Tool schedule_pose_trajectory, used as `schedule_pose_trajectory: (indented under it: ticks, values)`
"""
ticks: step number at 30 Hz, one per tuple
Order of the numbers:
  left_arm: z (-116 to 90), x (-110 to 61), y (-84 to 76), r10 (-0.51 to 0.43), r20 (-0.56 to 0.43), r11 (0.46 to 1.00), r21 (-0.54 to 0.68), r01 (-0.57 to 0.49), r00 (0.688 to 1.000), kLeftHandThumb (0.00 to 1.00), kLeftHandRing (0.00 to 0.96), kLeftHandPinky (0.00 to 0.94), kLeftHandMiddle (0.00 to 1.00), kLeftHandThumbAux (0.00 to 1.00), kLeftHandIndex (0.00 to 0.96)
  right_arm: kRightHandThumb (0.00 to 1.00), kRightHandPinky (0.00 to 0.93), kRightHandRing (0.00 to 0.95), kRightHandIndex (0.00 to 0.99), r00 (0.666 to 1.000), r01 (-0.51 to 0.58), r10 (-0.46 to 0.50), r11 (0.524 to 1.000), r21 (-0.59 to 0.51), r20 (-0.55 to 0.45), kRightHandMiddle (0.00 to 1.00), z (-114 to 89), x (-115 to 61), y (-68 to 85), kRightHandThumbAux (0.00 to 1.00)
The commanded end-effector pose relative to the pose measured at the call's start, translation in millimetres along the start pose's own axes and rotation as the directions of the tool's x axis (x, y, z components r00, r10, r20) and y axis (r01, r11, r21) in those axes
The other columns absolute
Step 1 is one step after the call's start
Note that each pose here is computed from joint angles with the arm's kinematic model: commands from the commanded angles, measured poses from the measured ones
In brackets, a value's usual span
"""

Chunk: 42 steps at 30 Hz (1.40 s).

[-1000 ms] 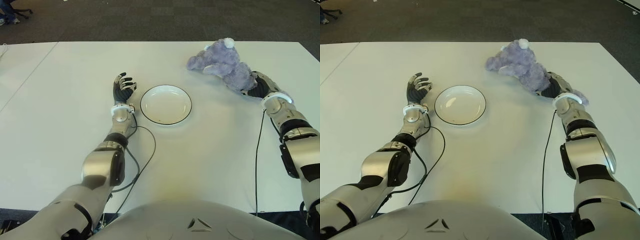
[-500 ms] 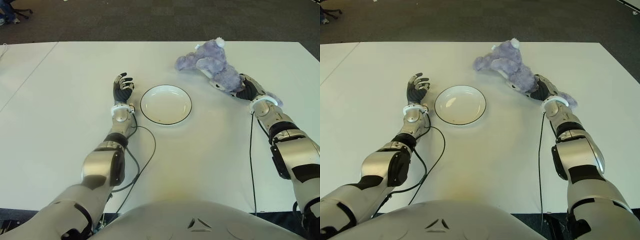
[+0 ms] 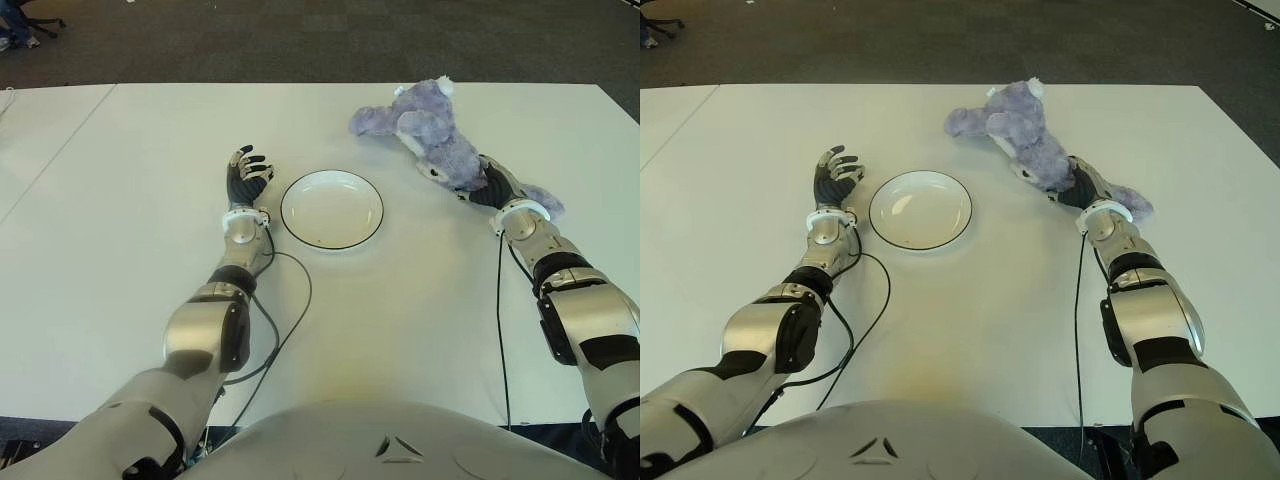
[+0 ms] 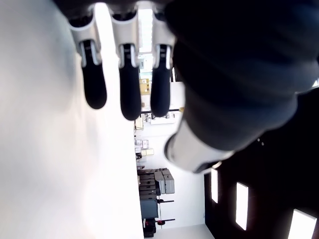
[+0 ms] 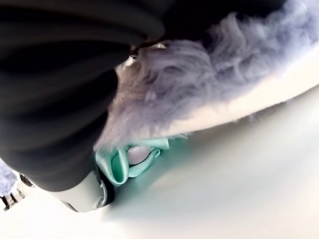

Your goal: Put the doll into the plate.

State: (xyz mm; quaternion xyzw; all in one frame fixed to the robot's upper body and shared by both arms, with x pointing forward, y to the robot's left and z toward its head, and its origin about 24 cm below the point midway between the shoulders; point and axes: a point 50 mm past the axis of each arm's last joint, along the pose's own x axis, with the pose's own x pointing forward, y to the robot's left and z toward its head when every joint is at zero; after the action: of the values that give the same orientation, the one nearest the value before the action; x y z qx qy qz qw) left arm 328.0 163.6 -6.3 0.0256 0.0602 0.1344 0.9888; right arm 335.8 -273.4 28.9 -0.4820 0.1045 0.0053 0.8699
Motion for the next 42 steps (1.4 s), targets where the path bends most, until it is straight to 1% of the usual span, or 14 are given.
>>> schedule_pose_trajectory:
  ticks: [1, 2, 3, 4, 6, 7, 10, 11, 12, 19, 23, 32, 38, 42]
  values:
    - [-86, -58.0, 2.1, 0.008, -0.379, 0.998, 0.058, 0.015, 0.925, 0.389, 0.367, 0.364, 0.352, 0.924, 0.207, 0.303, 0.018, 0.018, 0.18, 0.961, -0.218, 0.22, 0.975, 0.032, -0.167, 0.055, -30, -25.9, 57.9, 0.767]
    - [-86, -58.2, 2.1, 0.008, -0.376, 0.998, 0.062, 0.016, 0.927, 0.388, 0.367, 0.364, 0.352, 0.924, 0.207, 0.301, 0.018, 0.018, 0.179, 0.958, -0.219, 0.227, 0.974, 0.062, -0.173, 0.055, -30, -25.7, 57.9, 0.767]
    - [-86, -58.3, 2.1, 0.008, -0.374, 0.998, 0.064, 0.017, 0.927, 0.365, 0.368, 0.382, 0.351, 0.919, 0.209, 0.297, 0.214, 0.172, 0.193, 0.957, -0.22, 0.232, 0.972, 0.083, -0.176, 0.158, -31, -25.5, 57.8, 0.773]
    - [-86, -58.4, 2.1, 0.008, -0.373, 0.998, 0.066, 0.019, 0.928, 0.358, 0.368, 0.386, 0.351, 0.919, 0.209, 0.296, 0.265, 0.211, 0.196, 0.953, -0.22, 0.24, 0.968, 0.123, -0.185, 0.184, -31, -25.1, 57.4, 0.775]
    - [-86, -58.5, 2.1, 0.007, -0.373, 0.998, 0.067, 0.019, 0.928, 0.32, 0.375, 0.406, 0.349, 0.906, 0.209, 0.636, 0.529, 0.486, 0.385, 0.949, -0.21, 0.244, 0.962, 0.176, -0.199, 0.442, -31, -24.5, 56.8, 0.736]
    - [-87, -58.5, 2.1, 0.007, -0.376, 0.998, 0.065, 0.019, 0.927, 0.311, 0.376, 0.407, 0.349, 0.905, 0.21, 0.673, 0.564, 0.519, 0.407, 0.95, -0.19, 0.231, 0.962, 0.197, -0.21, 0.474, -33, -24.6, 55.8, 0.731]
    - [-87, -58.5, 2.1, 0.006, -0.383, 0.998, 0.058, 0.017, 0.924, 0.292, 0.374, 0.399, 0.347, 0.889, 0.208, 0.693, 0.717, 0.68, 0.426, 0.957, -0.145, 0.191, 0.967, 0.21, -0.217, 0.648, -32, -24.1, 53.9, 0.721]
    - [-87, -58.3, 2.0, 0.007, -0.386, 0.998, 0.056, 0.016, 0.923, 0.291, 0.374, 0.399, 0.347, 0.888, 0.208, 0.694, 0.725, 0.689, 0.427, 0.963, -0.129, 0.171, 0.971, 0.201, -0.207, 0.659, -31, -22.8, 51.6, 0.721]
    - [-87, -58.1, 2.0, 0.007, -0.388, 0.998, 0.054, 0.015, 0.922, 0.297, 0.371, 0.396, 0.348, 0.893, 0.21, 0.696, 0.741, 0.73, 0.431, 0.967, -0.118, 0.157, 0.974, 0.194, -0.2, 0.712, -30, -21.9, 49.9, 0.72]
    - [-89, -58.7, 2.9, 0.002, -0.403, 0.999, 0.047, 0.018, 0.915, 0.306, 0.364, 0.382, 0.337, 0.9, 0.204, 0.698, 0.81, 0.813, 0.437, 0.972, -0.083, 0.118, 0.982, 0.172, -0.204, 0.799, -33, -21.4, 41.4, 0.72]
    - [-88, -59.0, 3.3, 0.007, -0.396, 0.999, 0.042, 0.01, 0.918, 0.301, 0.365, 0.396, 0.337, 0.903, 0.204, 0.7, 0.819, 0.83, 0.439, 0.976, -0.019, 0.059, 0.982, 0.186, -0.211, 0.817, -35, -19.1, 27.5, 0.719]
    - [-88, -59.2, 0.7, 0.003, -0.397, 1.0, 0.023, 0.007, 0.918, 0.369, 0.369, 0.4, 0.343, 0.921, 0.22, 0.702, 0.819, 0.843, 0.44, 0.982, 0.079, -0.035, 0.969, 0.235, -0.188, 0.83, -36, -17.9, 12.4, 0.718]
    - [-88, -59.1, -0.5, -0.004, -0.396, 1.0, 0.015, 0.011, 0.918, 0.335, 0.363, 0.38, 0.335, 0.913, 0.206, 0.7, 0.785, 0.838, 0.44, 0.982, 0.118, -0.073, 0.956, 0.267, -0.171, 0.827, -36, -18.2, 6.2, 0.719]
    - [-88, -59.2, -0.1, -0.004, -0.398, 1.0, 0.018, 0.013, 0.918, 0.316, 0.359, 0.385, 0.329, 0.914, 0.203, 0.698, 0.802, 0.837, 0.439, 0.984, 0.147, -0.114, 0.951, 0.271, -0.136, 0.829, -32, -17.1, -0.2, 0.72]
